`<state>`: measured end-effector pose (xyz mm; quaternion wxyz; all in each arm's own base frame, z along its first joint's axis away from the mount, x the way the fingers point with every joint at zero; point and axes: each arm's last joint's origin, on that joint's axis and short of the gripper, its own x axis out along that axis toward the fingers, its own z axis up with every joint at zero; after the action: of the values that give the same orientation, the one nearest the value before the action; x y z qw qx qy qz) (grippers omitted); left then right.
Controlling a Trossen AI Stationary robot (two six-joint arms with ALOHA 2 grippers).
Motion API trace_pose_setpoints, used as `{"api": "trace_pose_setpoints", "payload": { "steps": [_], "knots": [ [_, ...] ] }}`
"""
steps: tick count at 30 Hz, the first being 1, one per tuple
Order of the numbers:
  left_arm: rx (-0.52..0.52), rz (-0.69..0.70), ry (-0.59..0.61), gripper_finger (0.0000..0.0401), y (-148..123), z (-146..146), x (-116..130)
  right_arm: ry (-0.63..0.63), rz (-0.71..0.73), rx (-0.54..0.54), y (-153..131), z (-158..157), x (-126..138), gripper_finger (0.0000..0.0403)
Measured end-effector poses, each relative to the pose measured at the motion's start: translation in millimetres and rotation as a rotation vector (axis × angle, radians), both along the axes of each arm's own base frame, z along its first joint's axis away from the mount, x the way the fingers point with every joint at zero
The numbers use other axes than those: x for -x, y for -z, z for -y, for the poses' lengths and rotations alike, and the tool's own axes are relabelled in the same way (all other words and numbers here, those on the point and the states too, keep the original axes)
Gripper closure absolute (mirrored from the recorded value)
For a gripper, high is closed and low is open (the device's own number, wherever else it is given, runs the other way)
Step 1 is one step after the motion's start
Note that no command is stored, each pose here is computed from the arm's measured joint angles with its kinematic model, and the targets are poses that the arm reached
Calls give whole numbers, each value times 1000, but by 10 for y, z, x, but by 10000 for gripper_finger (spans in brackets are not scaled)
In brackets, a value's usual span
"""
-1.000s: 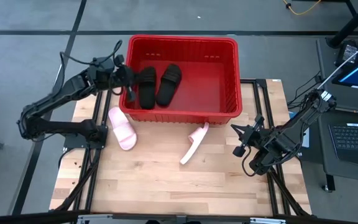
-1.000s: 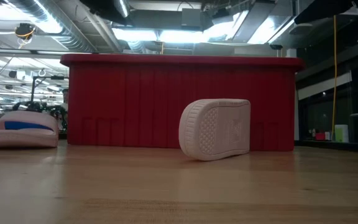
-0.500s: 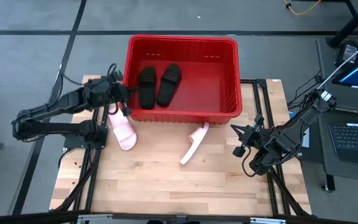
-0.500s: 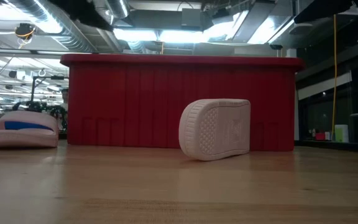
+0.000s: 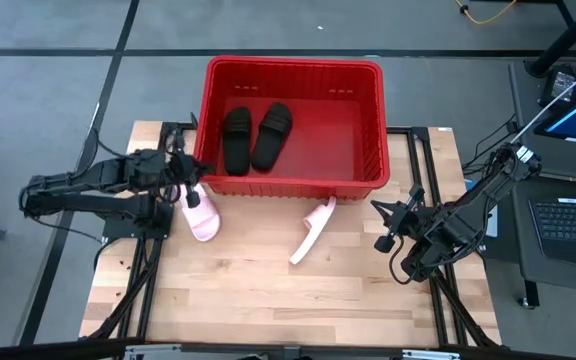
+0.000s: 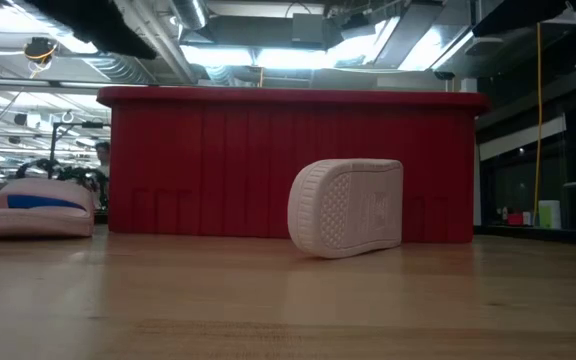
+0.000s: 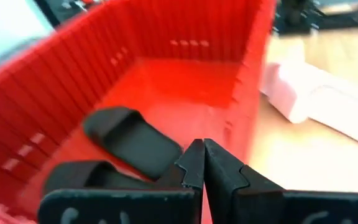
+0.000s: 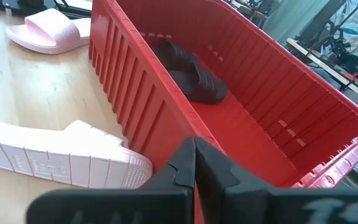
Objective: Pick and place slides into bin
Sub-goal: Put the left pink slide into the red bin
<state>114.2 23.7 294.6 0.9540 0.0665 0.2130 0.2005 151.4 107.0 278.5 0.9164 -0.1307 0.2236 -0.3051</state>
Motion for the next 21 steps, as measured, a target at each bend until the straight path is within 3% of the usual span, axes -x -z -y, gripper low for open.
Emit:
{"api": "trace_pose_setpoints", "payload": {
  "steps": [4,10,16,21],
  "knots": [
    [59,-97,15,400,53,69,26,0,16,-16,-5,-12,-12,393],
    [211,-189,-65,400,80,133,151,-1,52,-53,-16,-39,-40,393],
    [336,-267,-37,399,163,231,177,-2,65,-66,-21,-50,-51,393],
    [363,-331,14,399,219,352,88,-2,68,-69,-22,-52,-53,393]
  ]
}}
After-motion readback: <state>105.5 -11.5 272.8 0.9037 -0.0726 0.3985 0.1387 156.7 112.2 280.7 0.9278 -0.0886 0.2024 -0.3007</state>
